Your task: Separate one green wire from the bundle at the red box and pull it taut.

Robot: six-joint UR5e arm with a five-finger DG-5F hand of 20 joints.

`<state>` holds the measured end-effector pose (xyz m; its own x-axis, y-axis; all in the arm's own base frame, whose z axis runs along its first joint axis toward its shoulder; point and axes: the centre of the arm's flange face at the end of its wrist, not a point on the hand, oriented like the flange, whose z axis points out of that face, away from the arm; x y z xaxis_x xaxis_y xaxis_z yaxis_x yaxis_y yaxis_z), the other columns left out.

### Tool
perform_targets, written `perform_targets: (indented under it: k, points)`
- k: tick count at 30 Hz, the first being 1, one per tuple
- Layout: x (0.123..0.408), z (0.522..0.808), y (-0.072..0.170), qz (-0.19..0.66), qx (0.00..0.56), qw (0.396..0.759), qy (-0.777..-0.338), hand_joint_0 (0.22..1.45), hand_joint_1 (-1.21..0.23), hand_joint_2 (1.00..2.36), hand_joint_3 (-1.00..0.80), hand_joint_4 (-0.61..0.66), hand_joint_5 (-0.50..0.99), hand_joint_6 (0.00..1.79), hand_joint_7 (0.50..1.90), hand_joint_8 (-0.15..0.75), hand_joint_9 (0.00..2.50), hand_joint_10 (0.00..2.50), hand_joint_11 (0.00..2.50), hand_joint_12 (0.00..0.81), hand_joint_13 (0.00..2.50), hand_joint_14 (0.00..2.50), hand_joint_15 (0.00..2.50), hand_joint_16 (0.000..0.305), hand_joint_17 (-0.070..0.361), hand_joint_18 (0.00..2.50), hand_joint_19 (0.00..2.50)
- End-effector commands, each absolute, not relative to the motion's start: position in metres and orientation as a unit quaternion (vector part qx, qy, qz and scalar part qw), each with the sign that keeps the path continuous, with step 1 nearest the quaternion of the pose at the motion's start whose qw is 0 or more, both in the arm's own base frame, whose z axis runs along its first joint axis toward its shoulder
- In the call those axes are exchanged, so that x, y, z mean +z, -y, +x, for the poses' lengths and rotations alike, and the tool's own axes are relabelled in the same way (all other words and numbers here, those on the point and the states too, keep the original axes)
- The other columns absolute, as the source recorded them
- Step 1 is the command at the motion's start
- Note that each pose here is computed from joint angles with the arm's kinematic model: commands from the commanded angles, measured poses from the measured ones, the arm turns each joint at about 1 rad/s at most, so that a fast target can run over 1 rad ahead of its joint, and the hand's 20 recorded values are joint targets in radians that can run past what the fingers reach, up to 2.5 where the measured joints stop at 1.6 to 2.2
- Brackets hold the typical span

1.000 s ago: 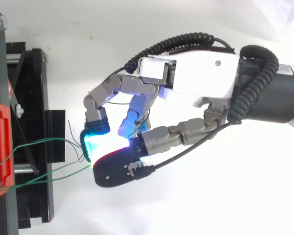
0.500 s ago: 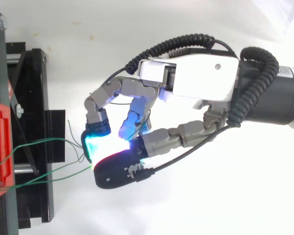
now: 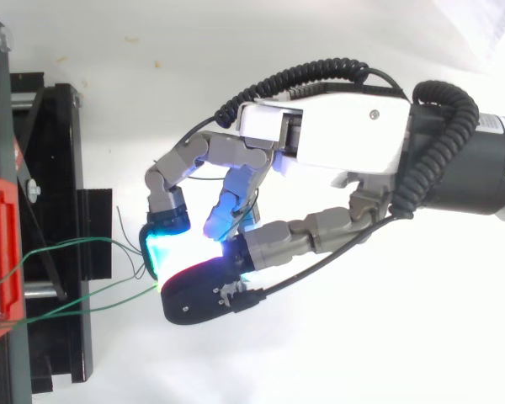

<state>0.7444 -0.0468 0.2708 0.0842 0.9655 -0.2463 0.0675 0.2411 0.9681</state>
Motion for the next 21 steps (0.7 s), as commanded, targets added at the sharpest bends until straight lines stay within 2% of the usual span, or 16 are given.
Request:
perform_targets:
  k: [1, 21]
  points:
    - [0.2708, 0.7444, 0.0468, 0.471, 0.397, 0.566, -0.548, 0.60, -0.71, 1.03, -0.02, -0.07, -0.16, 0.89, 1.32, 0.279, 1.21, 0.03, 1.41, 0.380, 1.12, 0.03, 0.99, 0.053, 0.118, 0.99, 0.92]
    - [0.2706, 0.7443, 0.0469, 0.471, 0.396, 0.565, -0.549, 0.60, -0.71, 1.03, -0.02, -0.07, -0.17, 0.90, 1.30, 0.277, 1.21, 0.03, 1.41, 0.379, 1.13, 0.03, 0.99, 0.053, 0.119, 0.99, 0.93]
